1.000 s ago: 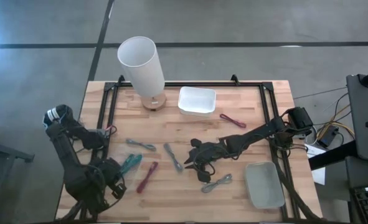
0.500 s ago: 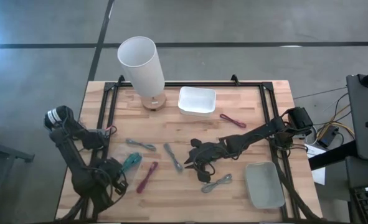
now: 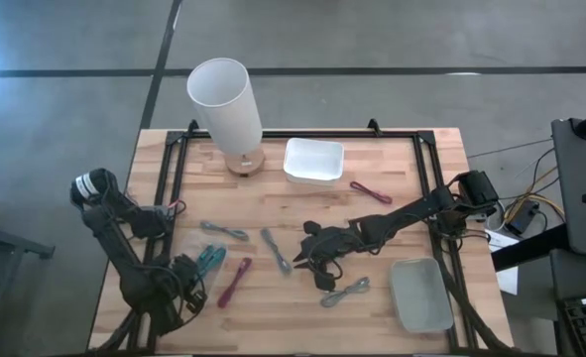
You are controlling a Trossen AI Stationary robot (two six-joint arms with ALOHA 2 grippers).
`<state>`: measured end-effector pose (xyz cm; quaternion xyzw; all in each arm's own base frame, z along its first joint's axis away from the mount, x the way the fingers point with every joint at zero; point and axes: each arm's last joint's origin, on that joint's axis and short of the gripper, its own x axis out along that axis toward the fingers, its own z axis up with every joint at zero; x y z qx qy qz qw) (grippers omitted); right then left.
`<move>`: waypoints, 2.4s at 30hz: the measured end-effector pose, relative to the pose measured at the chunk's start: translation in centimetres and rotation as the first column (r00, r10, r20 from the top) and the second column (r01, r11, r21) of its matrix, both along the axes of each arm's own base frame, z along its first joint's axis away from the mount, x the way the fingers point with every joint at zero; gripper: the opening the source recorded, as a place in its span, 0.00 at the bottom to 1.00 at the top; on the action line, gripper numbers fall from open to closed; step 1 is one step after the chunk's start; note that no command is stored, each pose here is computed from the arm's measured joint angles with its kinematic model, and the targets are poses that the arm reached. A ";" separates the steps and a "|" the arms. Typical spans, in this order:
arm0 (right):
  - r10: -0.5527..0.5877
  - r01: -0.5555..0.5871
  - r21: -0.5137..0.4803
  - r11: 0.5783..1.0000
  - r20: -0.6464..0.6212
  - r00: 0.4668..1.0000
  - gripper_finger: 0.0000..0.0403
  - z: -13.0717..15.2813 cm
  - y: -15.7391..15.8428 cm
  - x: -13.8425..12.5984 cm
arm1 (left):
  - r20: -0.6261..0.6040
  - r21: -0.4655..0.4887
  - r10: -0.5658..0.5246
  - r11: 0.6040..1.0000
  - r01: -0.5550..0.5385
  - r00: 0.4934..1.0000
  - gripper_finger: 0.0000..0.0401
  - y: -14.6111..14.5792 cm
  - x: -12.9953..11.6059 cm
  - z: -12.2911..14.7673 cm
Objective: Pick & Place USB Port
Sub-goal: Put the blue black charger cable into the transparent bin, then put the top left white black charger cable into the white bin
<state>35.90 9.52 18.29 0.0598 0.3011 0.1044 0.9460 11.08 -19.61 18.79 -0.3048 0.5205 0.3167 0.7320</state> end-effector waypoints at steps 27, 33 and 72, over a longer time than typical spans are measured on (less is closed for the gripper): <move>0.000 0.000 0.000 1.000 0.000 1.000 0.20 0.0 0.0 0.0 | 0.114 0.019 -0.114 0.993 0.113 0.987 0.22 -0.8 0.8 4.2; 0.000 0.000 0.000 1.000 -0.001 1.000 0.20 0.0 0.0 0.0 | 0.207 0.133 -0.190 0.977 0.165 0.960 0.22 -0.7 1.3 6.0; -0.024 0.024 -0.014 1.000 0.007 1.000 0.19 0.0 -0.1 0.1 | -0.138 0.207 -0.663 0.707 0.676 0.736 0.50 13.8 13.9 4.5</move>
